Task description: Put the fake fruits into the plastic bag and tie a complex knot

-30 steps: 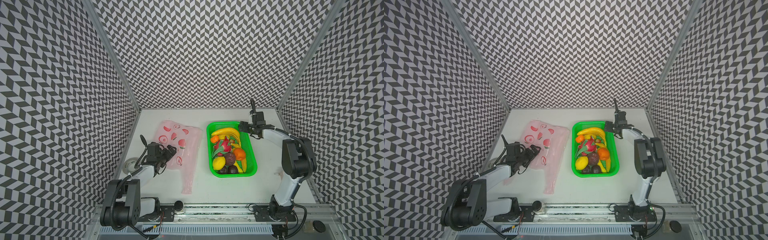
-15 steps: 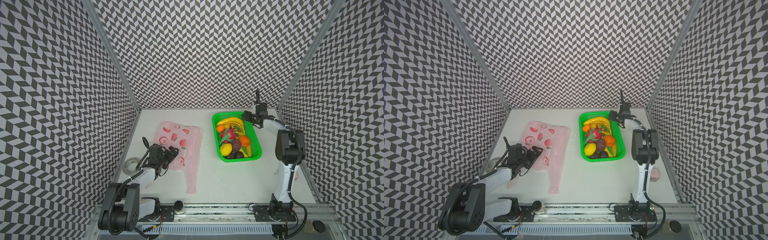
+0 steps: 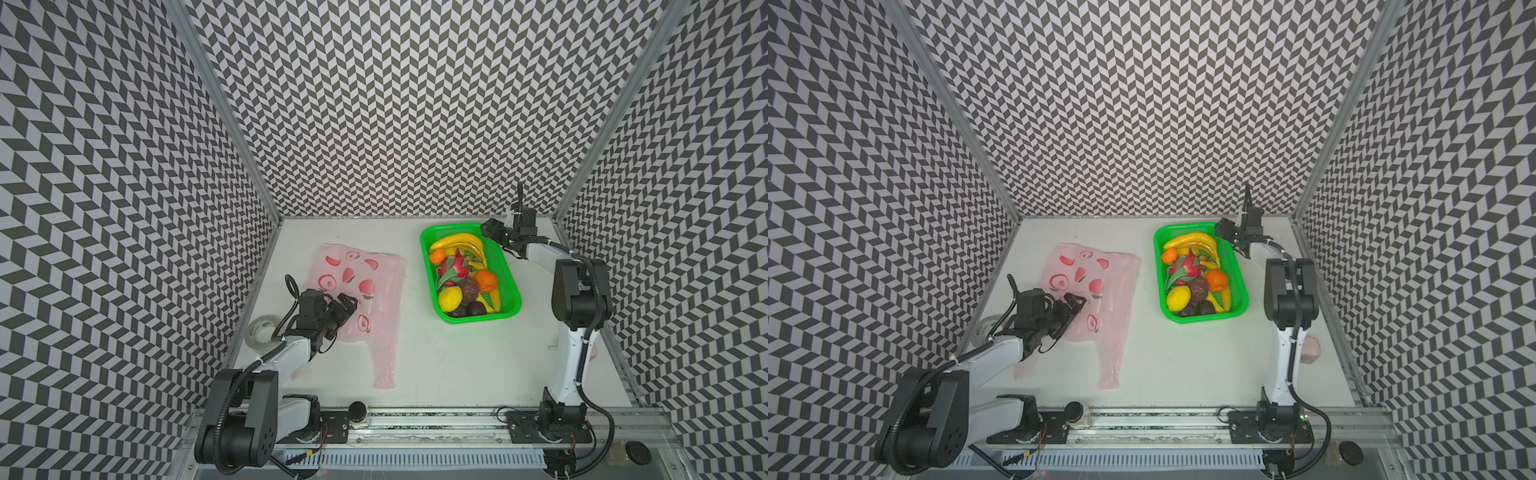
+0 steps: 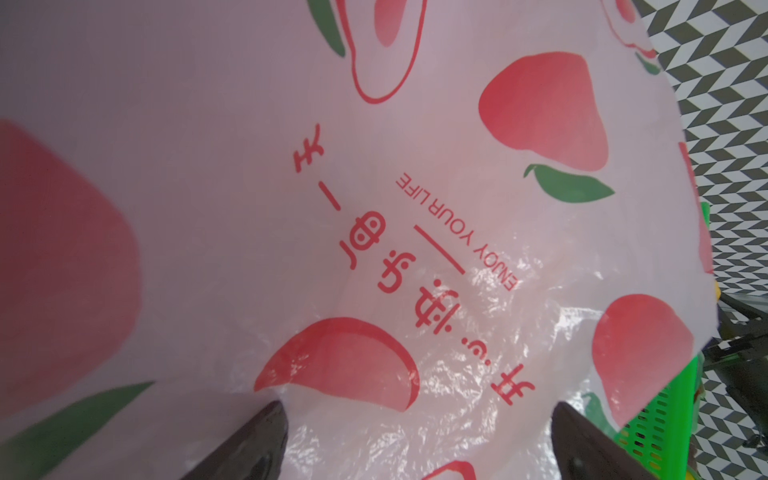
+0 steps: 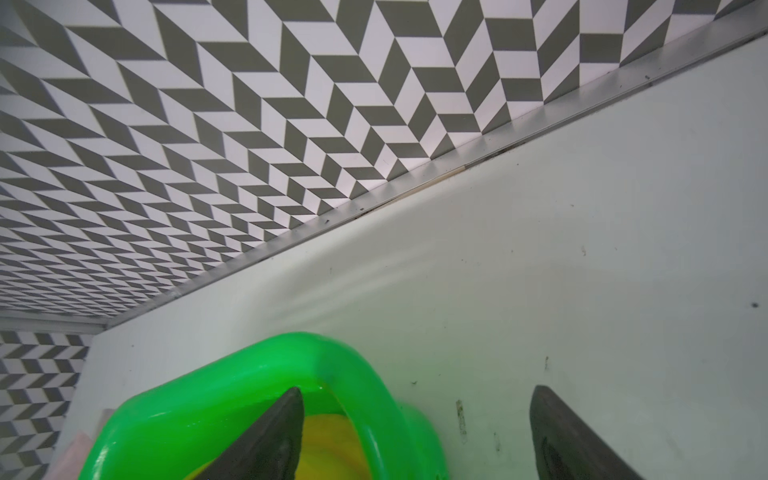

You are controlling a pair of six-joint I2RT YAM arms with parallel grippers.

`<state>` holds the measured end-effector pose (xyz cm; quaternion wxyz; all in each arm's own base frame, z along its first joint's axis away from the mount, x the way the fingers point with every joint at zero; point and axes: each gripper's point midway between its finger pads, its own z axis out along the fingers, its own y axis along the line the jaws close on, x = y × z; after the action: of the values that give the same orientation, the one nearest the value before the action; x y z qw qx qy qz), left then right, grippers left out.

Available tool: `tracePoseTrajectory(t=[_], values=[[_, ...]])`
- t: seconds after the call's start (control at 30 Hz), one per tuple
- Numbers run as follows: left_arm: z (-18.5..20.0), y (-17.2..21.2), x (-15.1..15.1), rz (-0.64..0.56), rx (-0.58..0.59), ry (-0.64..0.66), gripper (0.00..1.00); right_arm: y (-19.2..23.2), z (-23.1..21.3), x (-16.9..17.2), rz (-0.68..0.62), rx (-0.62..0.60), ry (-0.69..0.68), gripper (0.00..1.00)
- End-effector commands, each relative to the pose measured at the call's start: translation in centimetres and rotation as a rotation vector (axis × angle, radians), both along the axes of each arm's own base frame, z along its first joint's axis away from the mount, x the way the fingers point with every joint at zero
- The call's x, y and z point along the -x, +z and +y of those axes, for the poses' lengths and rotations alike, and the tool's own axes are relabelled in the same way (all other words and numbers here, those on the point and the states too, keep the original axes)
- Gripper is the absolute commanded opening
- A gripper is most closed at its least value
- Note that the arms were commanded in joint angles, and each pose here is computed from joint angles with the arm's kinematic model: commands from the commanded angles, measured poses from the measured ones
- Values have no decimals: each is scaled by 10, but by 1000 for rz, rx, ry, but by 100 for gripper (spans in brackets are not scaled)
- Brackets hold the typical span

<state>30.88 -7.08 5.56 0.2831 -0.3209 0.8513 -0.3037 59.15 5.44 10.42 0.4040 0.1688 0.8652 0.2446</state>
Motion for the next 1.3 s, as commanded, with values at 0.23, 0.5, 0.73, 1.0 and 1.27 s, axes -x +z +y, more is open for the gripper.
tracePoseTrajectory(t=[0.23, 0.5, 0.73, 1.0, 1.27], values=[[2, -1, 5, 22, -16, 11, 100, -19, 69, 21, 57, -132, 51, 83], [-7, 30, -3, -34, 20, -29, 100, 49, 42, 25, -91, -16, 46, 86], [15, 89, -10, -95, -108, 33, 100, 109, 10, 62, -187, 70, 39, 88], [52, 76, 30, 127, -191, 231, 100, 148, 23, 151, -294, 11, 130, 88], [56, 22, 63, 345, -147, 303, 96, 173, 36, 199, -375, -7, 184, 87]])
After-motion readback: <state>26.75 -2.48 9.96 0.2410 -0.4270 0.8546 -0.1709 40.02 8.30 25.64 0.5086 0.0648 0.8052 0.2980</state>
